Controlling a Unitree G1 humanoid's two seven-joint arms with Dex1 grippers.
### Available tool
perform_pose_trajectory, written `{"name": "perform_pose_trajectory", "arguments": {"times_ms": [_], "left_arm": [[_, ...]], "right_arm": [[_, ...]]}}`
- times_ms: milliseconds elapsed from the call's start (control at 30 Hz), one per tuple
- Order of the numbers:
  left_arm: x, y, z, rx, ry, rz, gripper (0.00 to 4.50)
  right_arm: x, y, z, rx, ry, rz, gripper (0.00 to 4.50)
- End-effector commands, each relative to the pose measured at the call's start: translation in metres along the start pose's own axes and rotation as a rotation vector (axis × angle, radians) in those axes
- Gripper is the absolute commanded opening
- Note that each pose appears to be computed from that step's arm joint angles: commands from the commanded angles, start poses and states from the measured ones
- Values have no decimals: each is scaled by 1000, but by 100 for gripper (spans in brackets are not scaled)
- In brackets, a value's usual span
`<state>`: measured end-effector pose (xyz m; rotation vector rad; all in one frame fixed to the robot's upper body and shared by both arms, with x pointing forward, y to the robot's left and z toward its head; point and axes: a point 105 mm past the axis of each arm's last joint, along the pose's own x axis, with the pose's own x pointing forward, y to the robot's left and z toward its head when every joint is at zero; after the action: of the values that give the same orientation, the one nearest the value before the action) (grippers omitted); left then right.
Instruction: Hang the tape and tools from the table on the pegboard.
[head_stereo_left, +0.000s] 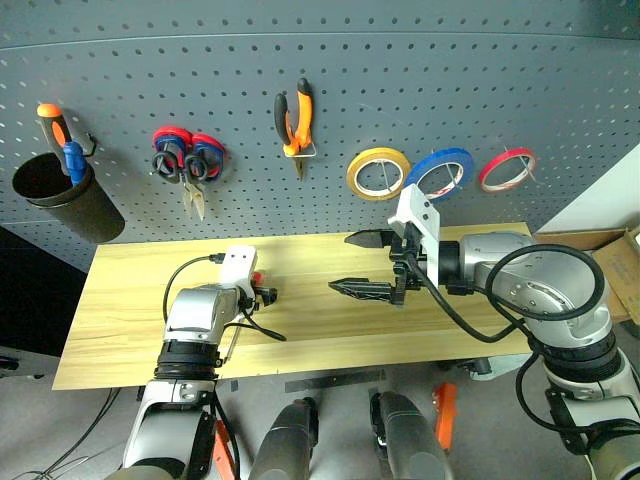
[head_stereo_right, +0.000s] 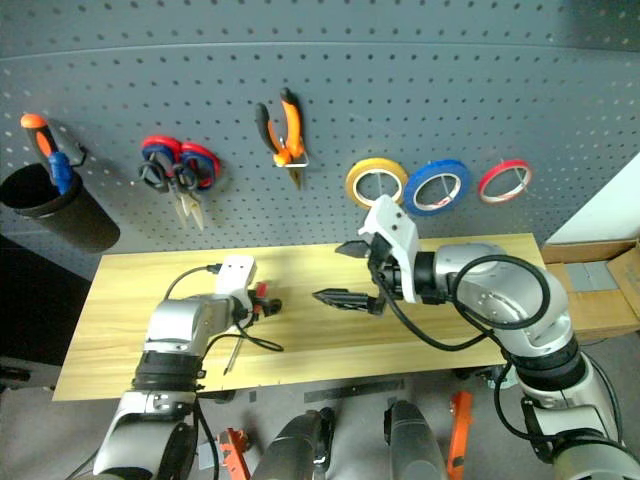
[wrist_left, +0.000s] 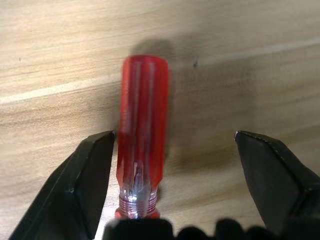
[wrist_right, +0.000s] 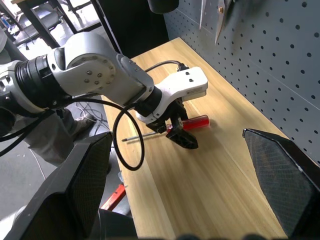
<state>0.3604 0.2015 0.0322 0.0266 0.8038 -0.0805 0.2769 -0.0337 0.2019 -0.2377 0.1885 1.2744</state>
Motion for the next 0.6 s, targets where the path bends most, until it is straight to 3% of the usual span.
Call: {"name": "perform_pose_trajectory", "arguments": {"times_ms": [33, 200, 267, 400, 600], "left_arm": [[1, 1, -8, -64, 34, -4, 255], [-3, 8, -10, -93, 27, 17, 90], [-7, 12, -6, -90, -9, 26, 83], [-30, 30, 19, 35, -225, 113, 83], [-93, 46, 41, 167, -590, 232, 83]], "right_arm": [[1, 8, 6, -80, 7, 21, 450], [3, 6, 4, -132, 28, 18, 450], [3, 5, 3, -138, 28, 16, 450], [2, 3, 6, -153, 18, 11, 450], [-2, 0, 18, -176, -36, 3, 450]]}}
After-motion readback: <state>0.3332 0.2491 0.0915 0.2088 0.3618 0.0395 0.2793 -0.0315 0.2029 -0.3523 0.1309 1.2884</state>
